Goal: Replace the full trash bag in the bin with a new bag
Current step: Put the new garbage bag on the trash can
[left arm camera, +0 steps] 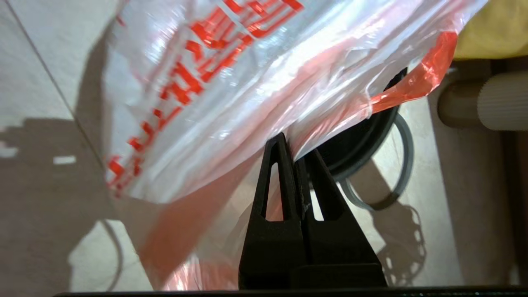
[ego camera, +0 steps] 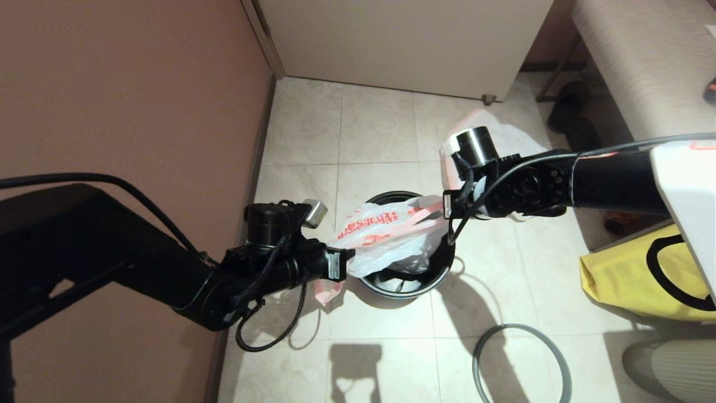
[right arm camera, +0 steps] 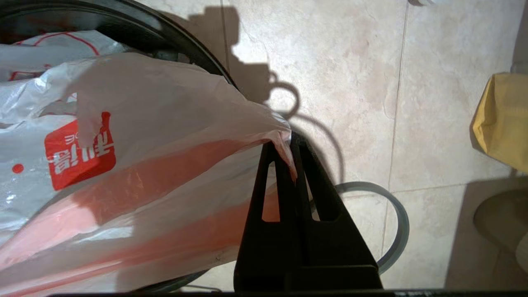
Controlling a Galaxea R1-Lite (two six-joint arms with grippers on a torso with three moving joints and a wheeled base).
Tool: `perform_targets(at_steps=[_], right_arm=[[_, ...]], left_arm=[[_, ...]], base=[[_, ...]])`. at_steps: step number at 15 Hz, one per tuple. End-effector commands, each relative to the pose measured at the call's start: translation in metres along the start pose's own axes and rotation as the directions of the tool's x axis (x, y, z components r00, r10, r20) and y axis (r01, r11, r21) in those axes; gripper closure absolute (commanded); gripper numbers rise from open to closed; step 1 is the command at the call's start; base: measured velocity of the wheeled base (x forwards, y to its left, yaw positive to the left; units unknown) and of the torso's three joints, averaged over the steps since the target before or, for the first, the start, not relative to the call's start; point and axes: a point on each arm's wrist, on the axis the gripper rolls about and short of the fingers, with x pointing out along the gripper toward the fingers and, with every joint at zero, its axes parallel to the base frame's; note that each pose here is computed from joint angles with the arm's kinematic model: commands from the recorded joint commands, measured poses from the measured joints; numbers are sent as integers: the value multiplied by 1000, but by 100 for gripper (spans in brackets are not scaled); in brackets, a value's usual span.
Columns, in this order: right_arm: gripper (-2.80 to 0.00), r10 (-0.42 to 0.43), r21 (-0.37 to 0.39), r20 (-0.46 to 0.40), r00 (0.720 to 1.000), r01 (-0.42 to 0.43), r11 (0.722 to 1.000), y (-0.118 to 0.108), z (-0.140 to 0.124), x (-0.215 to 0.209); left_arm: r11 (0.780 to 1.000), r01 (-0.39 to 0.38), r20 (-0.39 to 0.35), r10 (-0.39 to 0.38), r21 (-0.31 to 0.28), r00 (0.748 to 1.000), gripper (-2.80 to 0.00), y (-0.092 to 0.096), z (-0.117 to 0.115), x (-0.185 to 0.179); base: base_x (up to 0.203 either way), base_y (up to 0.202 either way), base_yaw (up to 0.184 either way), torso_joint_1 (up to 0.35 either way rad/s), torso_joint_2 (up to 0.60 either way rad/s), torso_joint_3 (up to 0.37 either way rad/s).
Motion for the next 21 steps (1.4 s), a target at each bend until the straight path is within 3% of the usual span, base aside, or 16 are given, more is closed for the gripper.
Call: perform_targets(at_steps=[1,3,6,10,13,15,18,20,21], right_arm=[[0,7,24,-20,1000,-7,1000,-10,1,2],[0,11,15,-86,996,-10,1000,-12,-17,14],[0,-8,-32,-184,983,2,999,-10,-48,34],[0,-39,-76,-270,962,19,997,-1,-82,67],[0,-41,-89,-290,956,16,996,5,-95,80],[0,4,-56,-231,973,-17,998,13,-92,88],[0,39,-10,-146,988,-41,999,16,-71,84],[0,55,23,-90,994,-54,998,12,-55,72],[0,63,41,-59,996,-61,997,10,-48,69]], left_arm=[[999,-13,46,11,30,999,0,-4,23,3],[998,1,-6,0,62,1000,0,-11,15,12],[988,73,-217,-43,132,975,0,-30,-51,16],[981,123,-324,-69,149,944,0,-36,-113,31],[983,107,-290,-60,148,955,0,-27,-118,39],[985,92,-281,-48,145,959,0,-22,-120,50],[988,-40,-219,72,148,973,0,-9,-114,69],[984,-157,-106,166,89,981,0,-2,-101,80],[984,-166,-73,171,69,983,0,-2,-97,82]], base=[[0,0,0,0,0,0],[0,0,0,0,0,0],[0,0,0,0,0,0],[0,0,0,0,0,0],[0,0,0,0,0,0],[0,0,0,0,0,0],[0,0,0,0,0,0],[0,0,0,0,0,0],[0,0,0,0,0,0]])
